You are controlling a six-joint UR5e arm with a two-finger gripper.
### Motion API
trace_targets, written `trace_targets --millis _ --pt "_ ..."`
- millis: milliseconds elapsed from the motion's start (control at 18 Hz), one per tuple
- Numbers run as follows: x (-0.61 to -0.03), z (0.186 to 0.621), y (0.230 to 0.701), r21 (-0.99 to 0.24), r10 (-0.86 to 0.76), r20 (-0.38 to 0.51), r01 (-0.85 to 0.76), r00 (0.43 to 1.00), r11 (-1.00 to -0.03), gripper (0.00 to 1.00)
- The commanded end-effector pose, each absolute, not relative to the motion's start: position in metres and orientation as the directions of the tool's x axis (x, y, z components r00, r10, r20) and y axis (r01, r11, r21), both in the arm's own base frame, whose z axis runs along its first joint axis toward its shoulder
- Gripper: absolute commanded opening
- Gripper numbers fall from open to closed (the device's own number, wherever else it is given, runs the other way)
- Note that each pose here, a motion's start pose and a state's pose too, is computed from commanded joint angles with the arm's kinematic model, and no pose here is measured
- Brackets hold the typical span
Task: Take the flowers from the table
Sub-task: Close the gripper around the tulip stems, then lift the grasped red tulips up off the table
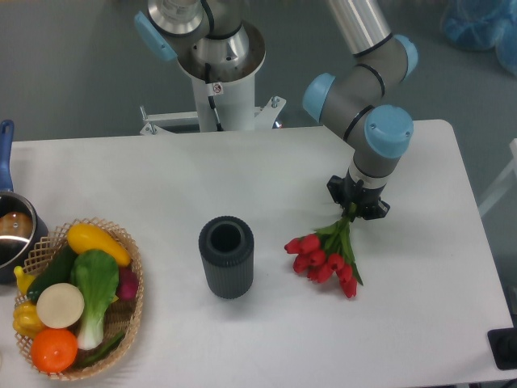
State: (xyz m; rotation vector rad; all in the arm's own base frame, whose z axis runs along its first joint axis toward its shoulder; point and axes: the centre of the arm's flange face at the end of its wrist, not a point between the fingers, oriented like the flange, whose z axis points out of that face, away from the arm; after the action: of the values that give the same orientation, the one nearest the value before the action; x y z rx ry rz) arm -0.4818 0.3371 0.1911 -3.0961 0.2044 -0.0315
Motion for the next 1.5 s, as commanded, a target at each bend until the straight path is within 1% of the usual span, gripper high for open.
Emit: trace_targets --millis 167,278,500,667,833,944,1222,1333,1500 --pt "-0.484 0.194 0.34 -0.043 -0.132 0.011 -0.131 0.991 -0.99 0.11" --pt "-0.487 0.201 0.344 -0.075 -0.134 0.003 -0.133 0.991 -0.988 0.11" --pt "-0.503 0.231 0.351 -0.128 -0.128 -0.047 -0.133 0.991 -0.983 0.11" --pt "-0.512 0.262 0.359 -0.212 -0.124 -0.087 -0.14 0.988 -0.967 0.11" --pt "-0.521 0.299 0.368 -0.335 -0.095 -0.116 -0.129 0.989 -0.933 0.11" --pt "-0.527 0.322 0.379 -0.418 -0.045 -0.113 -0.089 0.993 -0.904 0.11" --pt "-0.534 0.374 0.392 -0.57 0.038 -0.09 -0.02 0.995 -0.822 0.11" --pt "-0.531 0.393 0.388 -0.603 0.061 -0.089 -0.005 0.994 -0.798 0.11" --pt "-0.533 0.395 0.385 -0.609 0.068 -0.089 0.0 0.994 -0.794 0.11"
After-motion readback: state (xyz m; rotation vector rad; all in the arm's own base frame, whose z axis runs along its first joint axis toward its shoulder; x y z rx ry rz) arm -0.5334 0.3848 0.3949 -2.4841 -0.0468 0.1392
